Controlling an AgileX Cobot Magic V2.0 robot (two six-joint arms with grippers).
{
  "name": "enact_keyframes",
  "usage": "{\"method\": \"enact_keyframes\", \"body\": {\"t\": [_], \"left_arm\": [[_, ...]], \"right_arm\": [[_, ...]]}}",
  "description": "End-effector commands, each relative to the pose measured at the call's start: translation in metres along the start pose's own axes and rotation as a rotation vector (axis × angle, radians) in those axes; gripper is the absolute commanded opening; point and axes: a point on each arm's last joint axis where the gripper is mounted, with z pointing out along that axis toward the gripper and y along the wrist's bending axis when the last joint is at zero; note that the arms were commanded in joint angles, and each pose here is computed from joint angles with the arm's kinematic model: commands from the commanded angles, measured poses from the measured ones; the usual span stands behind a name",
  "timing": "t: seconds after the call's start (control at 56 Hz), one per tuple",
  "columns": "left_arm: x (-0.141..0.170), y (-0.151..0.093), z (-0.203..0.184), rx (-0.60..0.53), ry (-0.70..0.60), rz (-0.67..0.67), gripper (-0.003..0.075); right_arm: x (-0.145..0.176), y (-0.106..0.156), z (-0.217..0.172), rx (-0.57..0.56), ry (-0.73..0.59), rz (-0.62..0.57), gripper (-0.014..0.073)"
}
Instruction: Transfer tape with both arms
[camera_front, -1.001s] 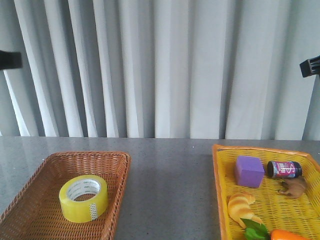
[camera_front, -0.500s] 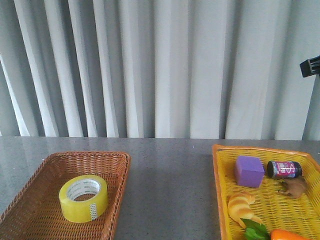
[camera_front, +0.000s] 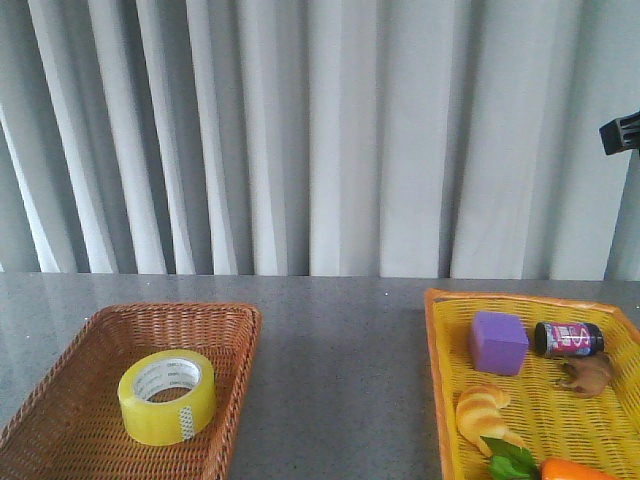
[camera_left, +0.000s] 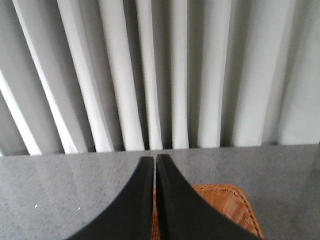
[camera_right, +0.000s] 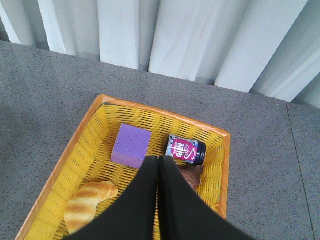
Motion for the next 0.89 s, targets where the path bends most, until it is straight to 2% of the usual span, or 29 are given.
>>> {"method": "enact_keyframes", "body": {"t": [0.0, 0.197, 0.357, 0.429, 0.59, 0.751, 0.876], "left_arm": [[-0.013, 0.005, -0.031, 0.025, -0.075, 0.037, -0.0006], [-0.009, 0.000, -0.054, 0.132, -0.101, 0.124, -0.0006], [0.012, -0.003, -0.062, 0.197, -0.298, 0.095, -0.0006], [0.032, -0.002, -0.066, 0.217, -0.358, 0.071, -0.0006], [0.088, 0.002, -0.074, 0.250, -0.368, -0.004, -0.0006], [0.162, 0.009, -0.081, 0.249, -0.345, -0.004, -0.0006], [0.220, 0.016, -0.093, 0.248, -0.390, -0.010, -0.0006]], "right_arm": [[-0.010, -0.006, -0.024, 0.030, -0.121, 0.005, -0.0007], [-0.010, -0.006, -0.024, 0.030, -0.121, 0.005, -0.0007], [-0.010, -0.006, -0.024, 0.030, -0.121, 0.005, -0.0007], [-0.010, -0.006, -0.024, 0.030, -0.121, 0.005, -0.0007], [-0.010, -0.006, -0.024, 0.030, -0.121, 0.005, -0.0007], [-0.010, -0.006, -0.024, 0.030, -0.121, 0.005, -0.0007], [-0.010, -0.006, -0.024, 0.030, -0.121, 0.005, -0.0007]]}}
